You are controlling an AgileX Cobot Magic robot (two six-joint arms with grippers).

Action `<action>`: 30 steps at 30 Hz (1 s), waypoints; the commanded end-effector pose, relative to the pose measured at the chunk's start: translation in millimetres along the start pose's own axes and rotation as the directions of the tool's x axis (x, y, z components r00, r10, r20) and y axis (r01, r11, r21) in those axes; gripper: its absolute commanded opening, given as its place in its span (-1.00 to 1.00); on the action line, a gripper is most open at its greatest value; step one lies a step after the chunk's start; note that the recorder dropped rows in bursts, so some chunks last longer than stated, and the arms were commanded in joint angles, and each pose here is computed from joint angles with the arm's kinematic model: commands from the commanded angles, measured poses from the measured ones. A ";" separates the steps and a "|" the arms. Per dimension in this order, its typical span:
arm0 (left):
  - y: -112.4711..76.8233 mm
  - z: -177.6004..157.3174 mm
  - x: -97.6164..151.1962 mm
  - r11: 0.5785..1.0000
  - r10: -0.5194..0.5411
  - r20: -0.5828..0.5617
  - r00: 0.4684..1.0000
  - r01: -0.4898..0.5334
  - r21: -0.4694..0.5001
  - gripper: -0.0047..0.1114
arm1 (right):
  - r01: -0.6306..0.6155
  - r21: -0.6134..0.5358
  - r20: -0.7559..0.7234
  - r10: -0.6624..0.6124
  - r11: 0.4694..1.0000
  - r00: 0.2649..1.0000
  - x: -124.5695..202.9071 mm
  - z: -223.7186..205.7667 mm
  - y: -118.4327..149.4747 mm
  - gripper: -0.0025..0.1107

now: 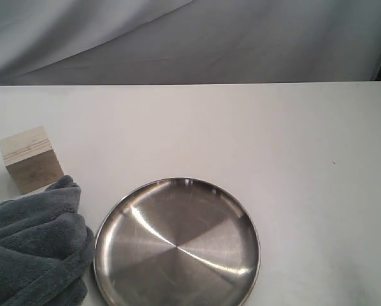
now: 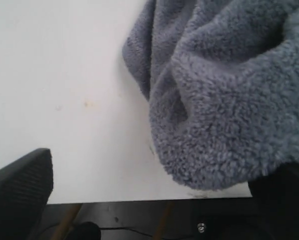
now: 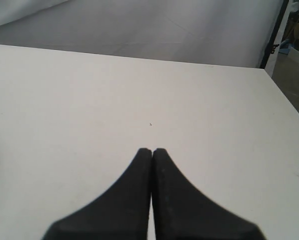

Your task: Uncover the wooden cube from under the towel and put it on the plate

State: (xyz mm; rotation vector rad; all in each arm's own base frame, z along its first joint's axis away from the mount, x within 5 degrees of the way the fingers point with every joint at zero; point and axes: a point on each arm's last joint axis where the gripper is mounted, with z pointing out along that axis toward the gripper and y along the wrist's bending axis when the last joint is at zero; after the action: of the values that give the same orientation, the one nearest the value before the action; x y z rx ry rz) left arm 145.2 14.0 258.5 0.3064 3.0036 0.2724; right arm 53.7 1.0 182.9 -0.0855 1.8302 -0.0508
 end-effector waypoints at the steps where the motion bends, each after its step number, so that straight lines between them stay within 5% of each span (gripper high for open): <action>1: -3.4 -9.8 -4.9 0.998 0.042 0.048 0.998 -0.045 0.050 0.88 | -0.003 0.007 0.005 0.003 1.000 1.000 0.7 -0.1 -0.2 -0.96; 8: 2.7 -25.7 -12.5 0.999 0.046 0.106 0.993 -0.048 0.014 0.88 | -0.003 0.007 0.005 0.003 1.000 1.000 0.7 -0.1 -0.2 -0.96; 16: -18.9 -39.8 -15.9 0.968 0.015 0.270 0.963 -0.081 0.236 0.88 | -0.003 0.007 0.005 0.003 1.000 1.000 0.7 -0.1 -0.2 -0.96; 30: -31.3 17.8 -2.4 0.963 0.093 0.260 0.961 -0.153 0.221 0.88 | -0.003 0.007 0.005 0.003 1.000 1.000 0.7 -0.1 -0.2 -0.96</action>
State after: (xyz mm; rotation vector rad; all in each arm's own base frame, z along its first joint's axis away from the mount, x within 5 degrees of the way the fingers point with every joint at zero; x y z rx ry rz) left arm 144.1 -12.7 239.6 0.4980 2.7959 -0.1129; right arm 53.7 1.0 182.9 -0.0855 1.8302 -0.0508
